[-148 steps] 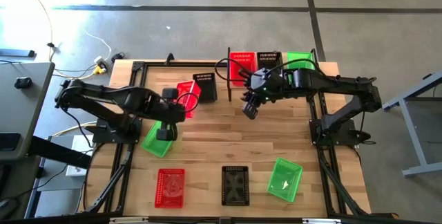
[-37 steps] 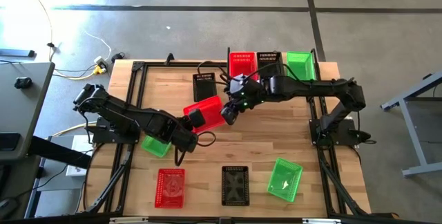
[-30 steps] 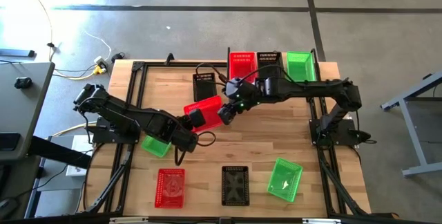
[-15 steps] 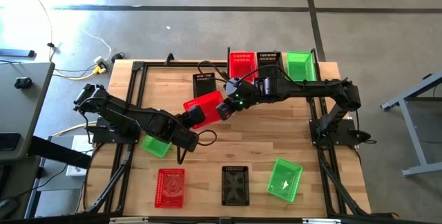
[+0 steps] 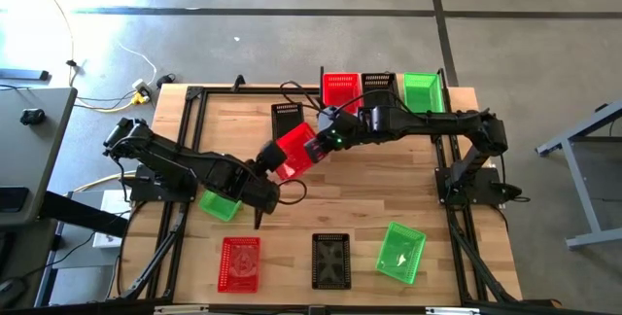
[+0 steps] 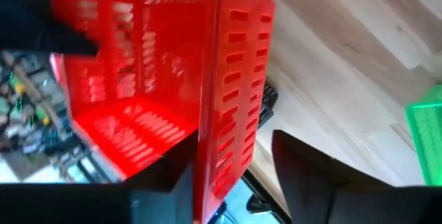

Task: Stack baskets on shelf by color
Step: Stack the top red bin on top of the red bin on the shelf

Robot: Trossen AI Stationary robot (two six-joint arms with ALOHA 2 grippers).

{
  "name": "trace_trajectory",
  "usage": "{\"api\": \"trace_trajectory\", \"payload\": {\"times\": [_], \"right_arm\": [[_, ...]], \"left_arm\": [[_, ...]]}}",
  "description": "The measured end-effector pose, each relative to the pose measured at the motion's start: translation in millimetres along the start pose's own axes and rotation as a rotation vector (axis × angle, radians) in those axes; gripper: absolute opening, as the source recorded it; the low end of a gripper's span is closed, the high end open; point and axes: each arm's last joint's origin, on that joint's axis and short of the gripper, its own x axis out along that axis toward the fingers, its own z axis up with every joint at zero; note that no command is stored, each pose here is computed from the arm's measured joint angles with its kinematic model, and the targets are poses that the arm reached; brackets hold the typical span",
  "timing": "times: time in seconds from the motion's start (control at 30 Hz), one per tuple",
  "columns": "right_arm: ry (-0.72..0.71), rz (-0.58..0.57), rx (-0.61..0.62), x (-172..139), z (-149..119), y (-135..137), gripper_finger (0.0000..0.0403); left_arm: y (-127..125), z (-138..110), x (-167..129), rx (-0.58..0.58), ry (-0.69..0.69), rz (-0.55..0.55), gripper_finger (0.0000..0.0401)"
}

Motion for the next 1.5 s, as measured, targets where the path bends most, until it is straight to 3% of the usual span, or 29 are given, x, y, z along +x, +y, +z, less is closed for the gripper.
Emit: {"api": "trace_trajectory", "payload": {"times": [0.3,0.57,0.93,1.2,1.5], "right_arm": [[0.062,-0.090,-0.020,-0.6,-6.4,-8.5,0.0000],[0.086,-0.105,-0.094,-19.5,-0.4,-7.2,0.0000],[0.002,-0.097,-0.288,-72.1,43.7,-8.7,0.0000],[-0.036,-0.110,-0.505,-100.8,83.1,-39.3,0.0000],[-0.018,-0.049,-0.771,-115.9,122.4,-103.5,0.0000]], "left_arm": [[-0.2,-7.0,-3.6,-0.139,0.030,0.020,0.0229],[1.8,-21.7,-10.4,-0.221,0.036,0.013,0.0228],[18.4,-51.5,-6.1,-0.431,0.065,0.009,0.0225],[32.4,-74.2,12.4,-0.700,0.083,-0.128,0.0225],[42.1,-91.4,30.0,-0.948,0.086,-0.291,0.0225]]}}
